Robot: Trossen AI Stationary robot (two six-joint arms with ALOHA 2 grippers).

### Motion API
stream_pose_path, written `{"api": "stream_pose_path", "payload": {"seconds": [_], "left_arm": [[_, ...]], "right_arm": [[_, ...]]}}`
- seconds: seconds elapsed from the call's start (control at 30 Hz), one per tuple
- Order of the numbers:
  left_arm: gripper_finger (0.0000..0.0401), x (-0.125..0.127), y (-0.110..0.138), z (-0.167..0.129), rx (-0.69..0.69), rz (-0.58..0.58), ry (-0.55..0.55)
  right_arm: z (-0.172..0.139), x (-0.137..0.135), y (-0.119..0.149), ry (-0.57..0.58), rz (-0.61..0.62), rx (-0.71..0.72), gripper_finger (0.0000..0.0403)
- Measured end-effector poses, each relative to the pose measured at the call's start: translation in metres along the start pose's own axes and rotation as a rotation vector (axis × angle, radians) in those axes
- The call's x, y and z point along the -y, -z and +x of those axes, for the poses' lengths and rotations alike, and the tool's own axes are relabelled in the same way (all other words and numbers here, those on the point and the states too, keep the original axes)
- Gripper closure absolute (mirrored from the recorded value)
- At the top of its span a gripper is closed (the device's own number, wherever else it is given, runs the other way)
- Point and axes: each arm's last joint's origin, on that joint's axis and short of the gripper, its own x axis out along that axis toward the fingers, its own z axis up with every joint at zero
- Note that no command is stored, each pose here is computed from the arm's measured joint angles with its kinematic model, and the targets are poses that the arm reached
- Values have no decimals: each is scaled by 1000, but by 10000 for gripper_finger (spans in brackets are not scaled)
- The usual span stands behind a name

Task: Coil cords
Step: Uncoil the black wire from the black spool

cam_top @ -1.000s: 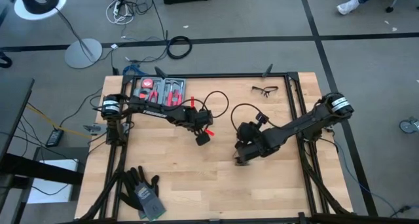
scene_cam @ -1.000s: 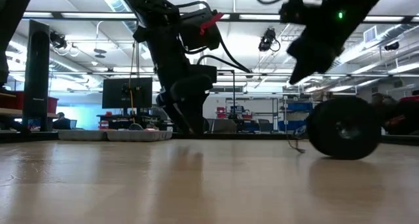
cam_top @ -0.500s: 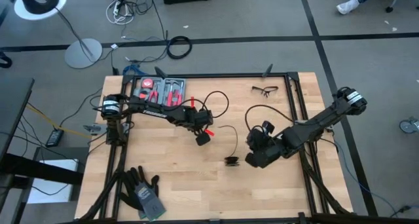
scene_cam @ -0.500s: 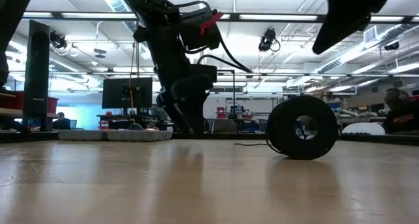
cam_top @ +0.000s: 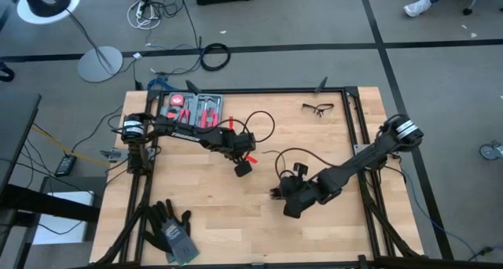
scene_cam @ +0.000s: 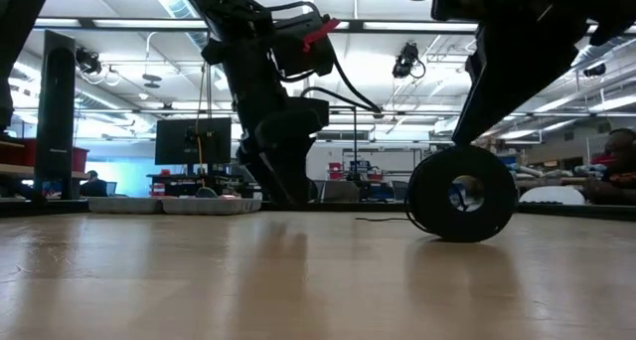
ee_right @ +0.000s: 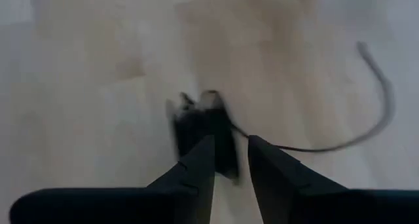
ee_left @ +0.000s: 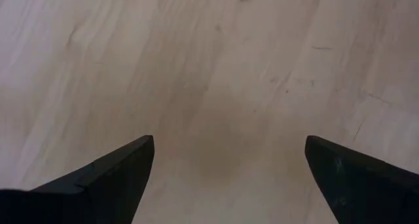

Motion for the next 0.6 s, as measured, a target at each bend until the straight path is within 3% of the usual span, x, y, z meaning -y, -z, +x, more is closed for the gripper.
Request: {"api": "stream_pose_path", "payload": {"seconds": [0.2,0.4,0.47,0.6], "left_arm": [[1,5,2,0,-1,15,5],[1,10,3,-1,0,28,10],[1,10,3,-1,-1,32,10],[1,10,3,-1,-1,33,10]], "right_arm": [[10,-2,-3,-80,1,-41,321],[21,1,-5,-52,-38,-39,395],[21,2,-6,-15,-48,-20,397],[14,1,-10,164,-145,91,401]]}}
